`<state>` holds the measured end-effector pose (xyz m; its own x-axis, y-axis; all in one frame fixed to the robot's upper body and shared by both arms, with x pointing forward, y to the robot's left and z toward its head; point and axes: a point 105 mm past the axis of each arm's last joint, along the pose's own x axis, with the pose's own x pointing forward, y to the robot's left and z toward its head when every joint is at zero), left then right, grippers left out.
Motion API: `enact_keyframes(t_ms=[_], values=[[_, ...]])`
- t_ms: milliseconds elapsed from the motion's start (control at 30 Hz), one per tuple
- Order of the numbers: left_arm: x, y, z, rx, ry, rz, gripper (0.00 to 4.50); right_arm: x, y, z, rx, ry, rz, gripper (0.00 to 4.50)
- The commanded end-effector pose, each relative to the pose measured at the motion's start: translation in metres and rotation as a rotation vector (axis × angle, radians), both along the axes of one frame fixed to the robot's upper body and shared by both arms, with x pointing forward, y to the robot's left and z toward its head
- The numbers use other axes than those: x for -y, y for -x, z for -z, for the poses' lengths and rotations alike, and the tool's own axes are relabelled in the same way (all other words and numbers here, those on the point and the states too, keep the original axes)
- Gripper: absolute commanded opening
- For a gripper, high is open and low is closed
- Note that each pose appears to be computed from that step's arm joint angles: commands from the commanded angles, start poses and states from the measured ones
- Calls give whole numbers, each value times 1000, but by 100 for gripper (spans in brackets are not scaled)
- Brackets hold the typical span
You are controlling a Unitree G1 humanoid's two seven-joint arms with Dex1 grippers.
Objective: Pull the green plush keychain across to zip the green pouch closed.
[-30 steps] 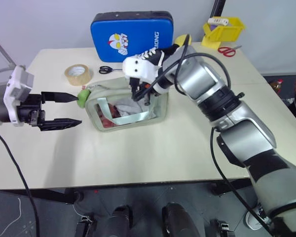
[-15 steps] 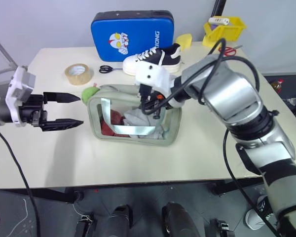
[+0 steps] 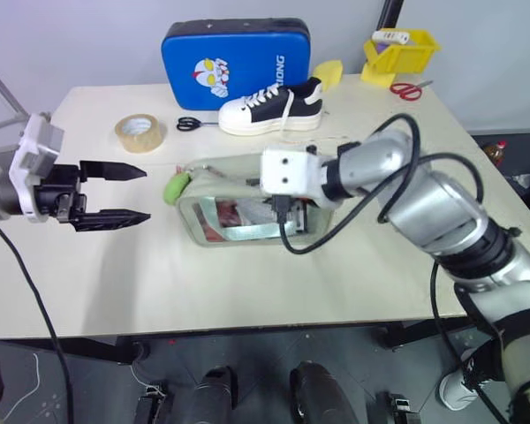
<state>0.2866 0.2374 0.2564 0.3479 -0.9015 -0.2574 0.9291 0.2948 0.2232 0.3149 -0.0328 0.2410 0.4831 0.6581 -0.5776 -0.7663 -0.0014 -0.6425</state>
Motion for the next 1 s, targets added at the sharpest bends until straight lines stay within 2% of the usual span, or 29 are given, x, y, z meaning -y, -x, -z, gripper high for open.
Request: enact_keyframes(t_ms=[33,333,600,633,667,900,1000], values=[[-1,3,-10,29,-15,4,450,-9,8,-8,19,-26,-16,6],[0,4,-11,21,-15,8,450,-14,21,-4,-56,-51,-12,6],[2,4,-11,16,-10,12,450,-11,21,5,-76,-36,-9,6],[2,4,-11,16,-10,12,450,-10,21,6,-78,-33,-7,74],[2,4,-11,16,-10,13,450,-9,21,7,-80,-30,-5,101],[5,4,-12,16,-3,21,450,-3,23,6,-96,-30,-5,448],[6,4,-12,16,-2,26,450,2,21,-6,-103,-62,9,448]])
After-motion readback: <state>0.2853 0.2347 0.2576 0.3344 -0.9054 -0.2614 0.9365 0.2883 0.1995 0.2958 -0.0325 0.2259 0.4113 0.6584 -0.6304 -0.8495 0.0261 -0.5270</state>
